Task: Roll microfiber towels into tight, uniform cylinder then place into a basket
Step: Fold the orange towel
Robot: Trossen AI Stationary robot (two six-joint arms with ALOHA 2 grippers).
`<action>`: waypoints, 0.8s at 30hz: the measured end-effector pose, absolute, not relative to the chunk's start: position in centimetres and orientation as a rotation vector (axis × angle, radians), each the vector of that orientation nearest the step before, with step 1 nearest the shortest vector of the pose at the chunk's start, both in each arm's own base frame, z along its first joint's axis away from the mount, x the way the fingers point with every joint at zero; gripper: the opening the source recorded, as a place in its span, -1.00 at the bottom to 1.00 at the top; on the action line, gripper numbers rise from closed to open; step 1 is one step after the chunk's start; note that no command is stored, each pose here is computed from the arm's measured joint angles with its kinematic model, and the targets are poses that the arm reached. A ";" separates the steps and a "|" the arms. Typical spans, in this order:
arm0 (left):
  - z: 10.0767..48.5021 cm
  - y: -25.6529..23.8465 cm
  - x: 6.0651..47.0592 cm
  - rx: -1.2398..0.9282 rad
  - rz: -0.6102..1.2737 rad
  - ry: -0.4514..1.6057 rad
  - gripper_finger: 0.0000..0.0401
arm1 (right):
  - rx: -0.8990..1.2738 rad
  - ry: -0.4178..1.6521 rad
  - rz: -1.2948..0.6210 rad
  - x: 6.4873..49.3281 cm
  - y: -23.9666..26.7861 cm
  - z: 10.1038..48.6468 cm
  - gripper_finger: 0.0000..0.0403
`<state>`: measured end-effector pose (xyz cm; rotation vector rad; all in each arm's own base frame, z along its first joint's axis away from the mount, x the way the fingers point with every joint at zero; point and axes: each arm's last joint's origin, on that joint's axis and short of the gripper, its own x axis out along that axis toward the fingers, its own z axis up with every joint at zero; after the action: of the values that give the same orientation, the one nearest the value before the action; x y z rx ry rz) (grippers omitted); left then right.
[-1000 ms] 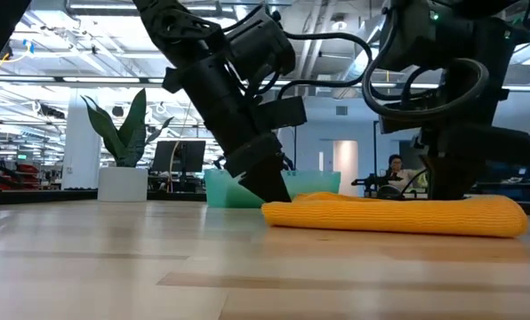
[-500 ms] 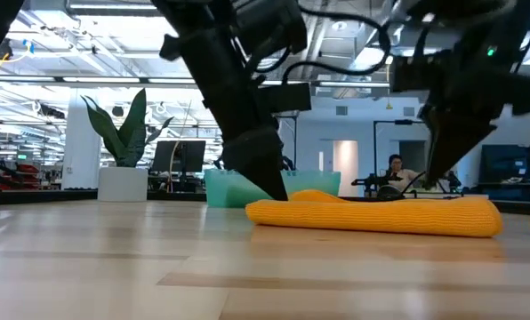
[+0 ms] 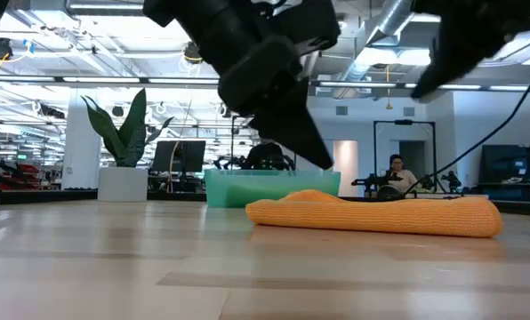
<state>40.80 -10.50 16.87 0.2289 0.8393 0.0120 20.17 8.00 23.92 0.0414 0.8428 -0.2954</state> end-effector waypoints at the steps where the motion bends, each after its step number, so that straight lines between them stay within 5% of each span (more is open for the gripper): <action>1: 16.9 -10.6 40.8 0.226 0.008 0.833 -0.33 | 0.047 0.812 -0.308 19.9 7.7 24.5 -0.86; 10: 13.2 -9.5 41.9 0.217 0.038 0.890 -0.33 | 0.061 0.614 -0.395 17.5 6.2 27.6 -0.86; 24: 12.6 -8.7 41.0 0.354 0.012 1.076 -0.33 | 0.021 0.656 -0.377 18.0 7.1 26.6 -0.86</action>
<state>41.00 -8.70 12.57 0.3540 1.0760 0.0116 18.05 7.11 26.64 0.0213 0.6560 -0.3771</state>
